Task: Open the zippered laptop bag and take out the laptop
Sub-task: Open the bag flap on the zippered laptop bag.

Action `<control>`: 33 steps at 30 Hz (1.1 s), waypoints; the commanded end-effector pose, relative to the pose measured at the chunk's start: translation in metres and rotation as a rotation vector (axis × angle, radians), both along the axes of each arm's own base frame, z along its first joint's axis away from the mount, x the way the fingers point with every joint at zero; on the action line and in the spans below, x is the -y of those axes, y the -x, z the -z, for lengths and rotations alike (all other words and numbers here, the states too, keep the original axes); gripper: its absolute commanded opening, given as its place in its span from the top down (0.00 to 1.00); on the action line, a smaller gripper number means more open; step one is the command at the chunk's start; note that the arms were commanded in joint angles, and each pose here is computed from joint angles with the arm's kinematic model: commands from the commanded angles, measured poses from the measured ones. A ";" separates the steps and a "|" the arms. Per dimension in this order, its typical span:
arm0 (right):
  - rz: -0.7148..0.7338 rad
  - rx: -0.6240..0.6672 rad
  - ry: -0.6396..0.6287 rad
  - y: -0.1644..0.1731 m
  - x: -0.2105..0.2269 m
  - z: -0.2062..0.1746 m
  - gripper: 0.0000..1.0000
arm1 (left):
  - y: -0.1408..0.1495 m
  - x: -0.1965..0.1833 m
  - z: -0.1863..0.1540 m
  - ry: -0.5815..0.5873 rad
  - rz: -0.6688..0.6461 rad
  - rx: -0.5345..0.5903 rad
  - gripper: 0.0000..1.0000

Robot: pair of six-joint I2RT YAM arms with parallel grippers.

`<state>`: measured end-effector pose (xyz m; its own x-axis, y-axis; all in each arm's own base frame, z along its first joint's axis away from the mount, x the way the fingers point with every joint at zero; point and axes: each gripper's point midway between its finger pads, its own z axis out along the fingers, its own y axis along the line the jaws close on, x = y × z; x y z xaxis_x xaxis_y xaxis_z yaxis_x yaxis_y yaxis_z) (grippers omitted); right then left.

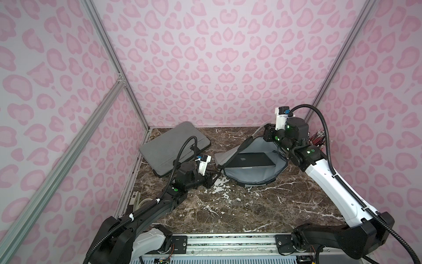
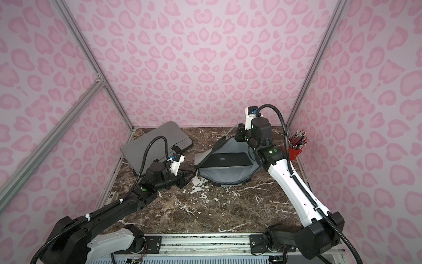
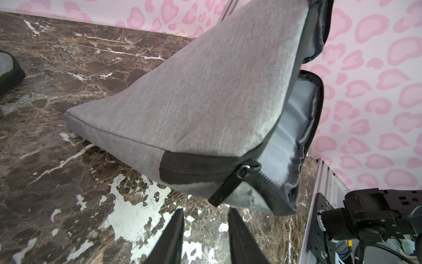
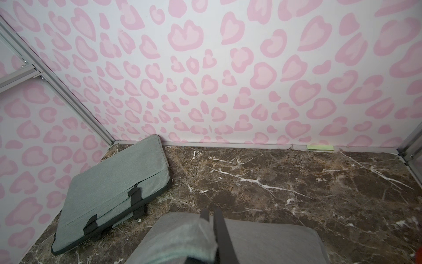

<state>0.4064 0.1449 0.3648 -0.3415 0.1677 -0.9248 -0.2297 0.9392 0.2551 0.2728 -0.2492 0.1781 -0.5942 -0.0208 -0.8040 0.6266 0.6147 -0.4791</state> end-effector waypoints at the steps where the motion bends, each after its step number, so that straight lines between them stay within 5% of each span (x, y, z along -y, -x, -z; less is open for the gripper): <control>1: 0.005 0.085 -0.052 -0.002 -0.002 -0.027 1.00 | -0.006 0.006 -0.016 0.033 0.015 0.051 0.64; 15: 0.005 0.086 -0.051 -0.001 -0.001 -0.028 1.00 | -0.019 0.010 -0.021 0.037 0.003 0.058 0.64; 29: 0.001 0.087 -0.050 0.000 -0.004 -0.028 1.00 | -0.019 0.022 -0.022 0.053 0.063 0.038 0.82; 33: 0.004 0.086 -0.049 -0.001 -0.003 -0.028 1.00 | -0.019 0.021 -0.021 0.052 0.060 0.036 0.98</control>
<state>0.4051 0.1471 0.3656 -0.3404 0.1699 -0.9248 -0.2303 0.9385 0.2572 0.2894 -0.2656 0.1823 -0.6101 -0.0078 -0.7923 0.6427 0.5799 -0.5006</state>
